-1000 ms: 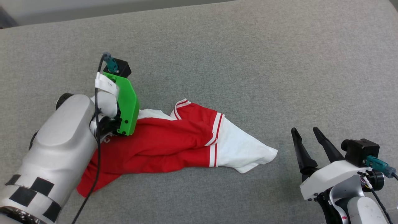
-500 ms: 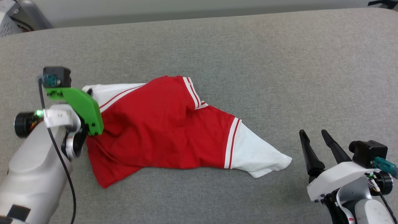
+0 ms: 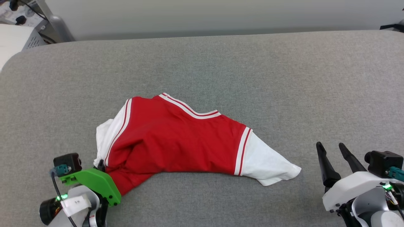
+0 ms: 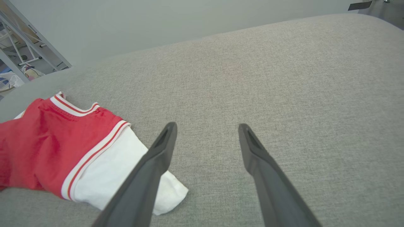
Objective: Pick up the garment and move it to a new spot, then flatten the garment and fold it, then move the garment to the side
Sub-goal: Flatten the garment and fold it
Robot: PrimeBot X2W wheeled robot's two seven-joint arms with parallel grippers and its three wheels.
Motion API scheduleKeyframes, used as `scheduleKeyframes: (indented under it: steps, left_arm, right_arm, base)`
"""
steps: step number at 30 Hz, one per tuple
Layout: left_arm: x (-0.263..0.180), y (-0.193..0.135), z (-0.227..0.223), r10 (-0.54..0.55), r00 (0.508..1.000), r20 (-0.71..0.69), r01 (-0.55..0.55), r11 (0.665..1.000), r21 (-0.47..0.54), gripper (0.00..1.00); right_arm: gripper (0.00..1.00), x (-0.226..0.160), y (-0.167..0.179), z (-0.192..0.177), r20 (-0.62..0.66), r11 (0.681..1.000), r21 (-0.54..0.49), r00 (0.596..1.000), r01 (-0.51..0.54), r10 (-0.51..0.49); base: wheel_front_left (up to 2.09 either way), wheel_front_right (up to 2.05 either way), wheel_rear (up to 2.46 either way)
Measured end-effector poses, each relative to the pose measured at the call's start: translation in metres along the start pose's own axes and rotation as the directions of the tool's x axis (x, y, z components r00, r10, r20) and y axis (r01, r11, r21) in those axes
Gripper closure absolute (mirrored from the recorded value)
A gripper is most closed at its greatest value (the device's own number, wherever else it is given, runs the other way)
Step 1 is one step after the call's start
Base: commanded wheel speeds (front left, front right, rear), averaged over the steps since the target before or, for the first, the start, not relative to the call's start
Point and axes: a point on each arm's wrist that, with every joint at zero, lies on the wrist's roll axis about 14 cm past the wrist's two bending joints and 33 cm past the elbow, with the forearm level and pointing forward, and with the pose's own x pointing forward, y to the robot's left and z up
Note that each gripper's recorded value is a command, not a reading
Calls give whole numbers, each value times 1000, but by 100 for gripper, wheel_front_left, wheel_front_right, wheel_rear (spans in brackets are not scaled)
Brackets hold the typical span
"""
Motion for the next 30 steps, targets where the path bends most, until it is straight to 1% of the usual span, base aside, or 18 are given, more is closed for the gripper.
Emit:
scheduleKeyframes:
  steps: [1, 2, 4, 8, 12, 16, 19, 24, 26, 27, 30]
  left_arm:
    - [-4, -2, 0, -7, 1000, 18, 7, 1000, 1, 52]
    - [-7, -6, 1, -18, 999, 37, 17, 1000, 3, 0]
    - [-14, -9, 5, -27, 996, 83, 27, 1000, 6, 0]
    - [-24, -11, 31, -23, 975, 219, 17, 999, 30, 0]
    - [-37, -20, 59, -52, 943, 330, 36, 998, 56, 0]
    - [-51, -29, 79, -80, 907, 413, 45, 994, 95, 0]
    - [-62, -38, 85, -105, 885, 454, 61, 992, 112, 0]
    - [-72, -48, 84, -132, 870, 475, 83, 989, 124, 0]
    - [-74, -52, 83, -141, 866, 479, 89, 988, 129, 0]
    - [-75, -55, 81, -145, 867, 477, 98, 988, 122, 0]
    - [-76, -56, 77, -139, 871, 471, 99, 989, 108, 0]
  right_arm:
    - [0, -1, -1, 3, 8, 1000, -5, 1000, 3, -3]
    - [0, -2, -2, 5, 12, 1000, -12, 1000, 5, -5]
    - [0, -4, -2, 7, 13, 1000, -15, 1000, 5, -5]
    - [0, -10, -3, 4, -17, 1000, -28, 1000, 4, -5]
    - [0, -17, -6, -13, -115, 999, -32, 993, -2, -1]
    - [0, -22, -4, -31, -231, 999, -42, 973, -30, 20]
    - [0, -24, 4, -45, -320, 996, -49, 946, -78, 59]
    - [0, -19, 23, -64, -446, 981, -72, 885, -181, 130]
    - [0, -11, 30, -65, -471, 971, -86, 868, -222, 157]
    - [0, -3, 35, -67, -496, 960, -108, 851, -257, 172]
    - [0, 7, 42, -72, -533, 942, -137, 824, -306, 190]
  base:
    - [0, 0, 0]
    - [0, 0, 0]
    - [0, 0, 0]
    - [0, 0, 0]
    - [0, 0, 0]
    - [0, 0, 0]
    - [0, 0, 0]
    - [0, 0, 0]
    - [0, 0, 0]
    - [0, 0, 0]
    - [0, 0, 0]
